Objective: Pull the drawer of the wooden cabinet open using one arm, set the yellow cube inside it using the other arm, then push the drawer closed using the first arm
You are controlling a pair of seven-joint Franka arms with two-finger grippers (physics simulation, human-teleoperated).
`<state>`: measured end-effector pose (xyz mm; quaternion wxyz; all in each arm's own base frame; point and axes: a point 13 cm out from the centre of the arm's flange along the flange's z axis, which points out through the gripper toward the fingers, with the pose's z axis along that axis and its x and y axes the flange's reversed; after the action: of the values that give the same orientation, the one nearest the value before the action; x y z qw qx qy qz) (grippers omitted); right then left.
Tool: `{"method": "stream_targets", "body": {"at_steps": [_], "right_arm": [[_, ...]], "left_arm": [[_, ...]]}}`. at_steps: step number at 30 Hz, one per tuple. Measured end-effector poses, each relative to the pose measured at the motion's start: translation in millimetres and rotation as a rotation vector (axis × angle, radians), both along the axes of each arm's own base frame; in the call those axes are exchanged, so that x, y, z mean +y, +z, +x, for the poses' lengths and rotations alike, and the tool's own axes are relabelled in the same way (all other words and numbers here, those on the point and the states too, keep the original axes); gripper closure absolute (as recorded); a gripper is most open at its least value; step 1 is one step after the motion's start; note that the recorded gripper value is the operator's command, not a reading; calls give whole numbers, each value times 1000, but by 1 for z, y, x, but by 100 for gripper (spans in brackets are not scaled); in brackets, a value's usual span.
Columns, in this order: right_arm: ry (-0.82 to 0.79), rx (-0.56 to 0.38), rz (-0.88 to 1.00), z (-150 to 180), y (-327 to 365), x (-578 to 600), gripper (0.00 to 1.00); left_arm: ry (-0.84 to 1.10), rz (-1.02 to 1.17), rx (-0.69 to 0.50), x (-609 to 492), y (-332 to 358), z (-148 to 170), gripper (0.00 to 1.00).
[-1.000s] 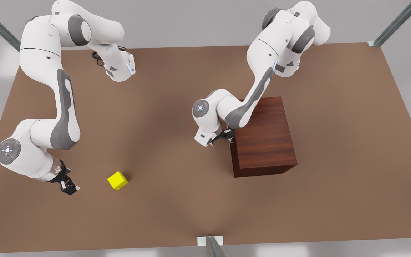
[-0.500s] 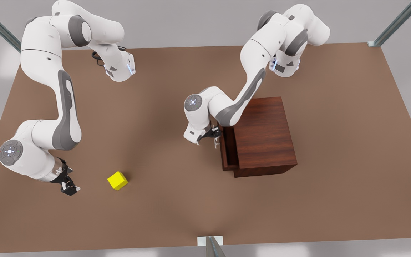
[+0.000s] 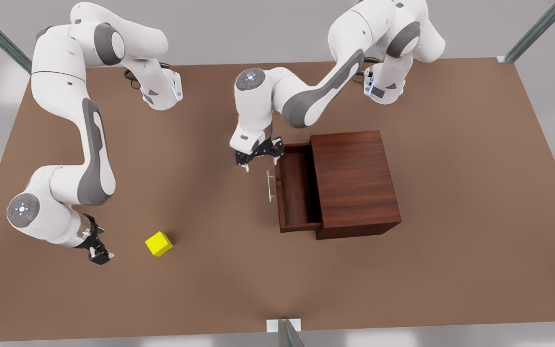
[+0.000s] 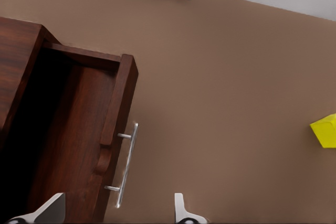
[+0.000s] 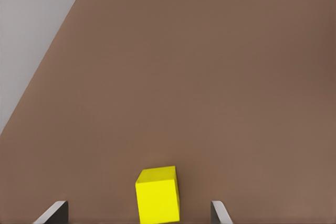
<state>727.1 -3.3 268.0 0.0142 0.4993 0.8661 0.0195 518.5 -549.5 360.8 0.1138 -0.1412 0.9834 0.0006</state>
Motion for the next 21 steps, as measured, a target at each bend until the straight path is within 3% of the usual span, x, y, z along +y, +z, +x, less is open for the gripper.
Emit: {"method": "stream_targets", "body": {"at_steps": [2,4,5,8,13,21], "right_arm": [[36,40,0,-3,-31,27,0],[66,78,-2,-7,-66,51,0],[77,92,-2,-9,-81,59,0],[111,120,-25,-13,-117,74,0],[130,124,-39,-13,-151,74,0],[179,104,-19,-32,-197,83,0]], "left_arm": [[182,18,61,141,50,67,0],[376,10,186,317,53,115,0],[438,-1,256,390,41,117,0],[431,-21,404,477,-18,56,0],[319,-125,327,528,4,105,0],[72,-164,384,509,-3,93,0]]}}
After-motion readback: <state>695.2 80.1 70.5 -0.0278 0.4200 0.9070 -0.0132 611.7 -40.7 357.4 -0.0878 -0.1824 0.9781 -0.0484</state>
